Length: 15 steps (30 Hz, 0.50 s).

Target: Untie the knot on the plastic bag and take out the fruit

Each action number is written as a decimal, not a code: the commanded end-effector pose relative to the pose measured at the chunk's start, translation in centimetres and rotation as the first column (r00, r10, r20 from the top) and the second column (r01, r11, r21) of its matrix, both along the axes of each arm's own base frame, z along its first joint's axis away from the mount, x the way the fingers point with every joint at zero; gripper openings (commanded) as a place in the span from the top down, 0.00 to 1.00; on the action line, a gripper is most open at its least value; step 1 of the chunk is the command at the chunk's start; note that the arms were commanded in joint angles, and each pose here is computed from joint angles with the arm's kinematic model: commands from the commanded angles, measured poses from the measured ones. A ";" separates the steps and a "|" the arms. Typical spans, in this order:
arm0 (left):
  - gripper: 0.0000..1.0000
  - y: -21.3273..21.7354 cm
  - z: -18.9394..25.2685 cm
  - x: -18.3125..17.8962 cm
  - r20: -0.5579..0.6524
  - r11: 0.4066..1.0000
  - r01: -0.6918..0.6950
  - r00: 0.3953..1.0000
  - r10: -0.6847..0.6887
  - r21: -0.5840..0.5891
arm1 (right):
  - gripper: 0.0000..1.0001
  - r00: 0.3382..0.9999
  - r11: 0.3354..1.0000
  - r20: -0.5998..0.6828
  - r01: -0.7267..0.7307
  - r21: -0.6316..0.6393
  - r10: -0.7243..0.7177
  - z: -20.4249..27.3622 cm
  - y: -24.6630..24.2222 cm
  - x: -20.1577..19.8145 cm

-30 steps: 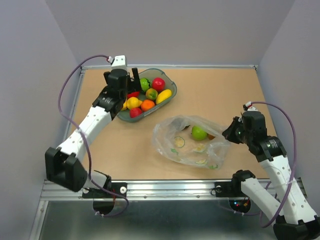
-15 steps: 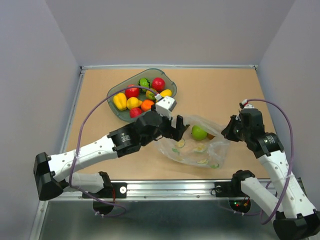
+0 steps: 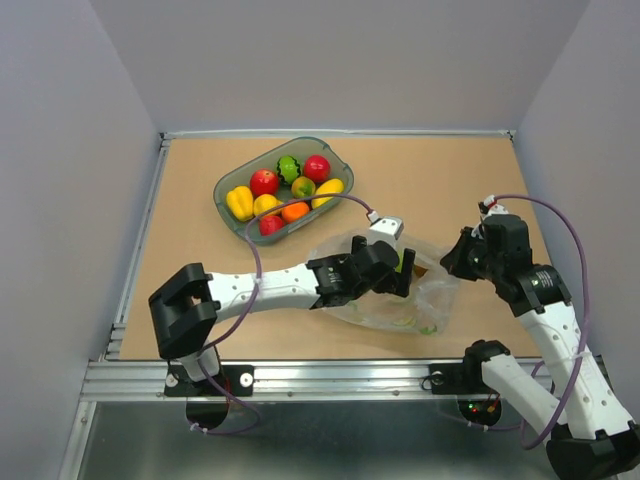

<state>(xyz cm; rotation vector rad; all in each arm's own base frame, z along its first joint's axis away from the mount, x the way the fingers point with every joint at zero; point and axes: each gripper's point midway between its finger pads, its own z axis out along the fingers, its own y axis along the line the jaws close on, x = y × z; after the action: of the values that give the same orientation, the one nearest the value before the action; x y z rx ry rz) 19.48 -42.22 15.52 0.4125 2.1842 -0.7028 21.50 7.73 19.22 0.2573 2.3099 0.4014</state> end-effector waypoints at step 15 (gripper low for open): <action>0.01 -1.1 -2.1 6.2 0.015 0.903 -0.414 0.908 0.418 -0.109 | 0.99 0.994 0.984 0.067 -0.090 0.153 0.081 2.6 2.9 -0.5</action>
<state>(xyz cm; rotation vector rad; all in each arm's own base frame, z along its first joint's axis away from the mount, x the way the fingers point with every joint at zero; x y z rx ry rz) 23.54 -42.66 10.45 0.0496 2.1946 -0.5226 20.73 9.56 20.09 0.2477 2.3036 0.5469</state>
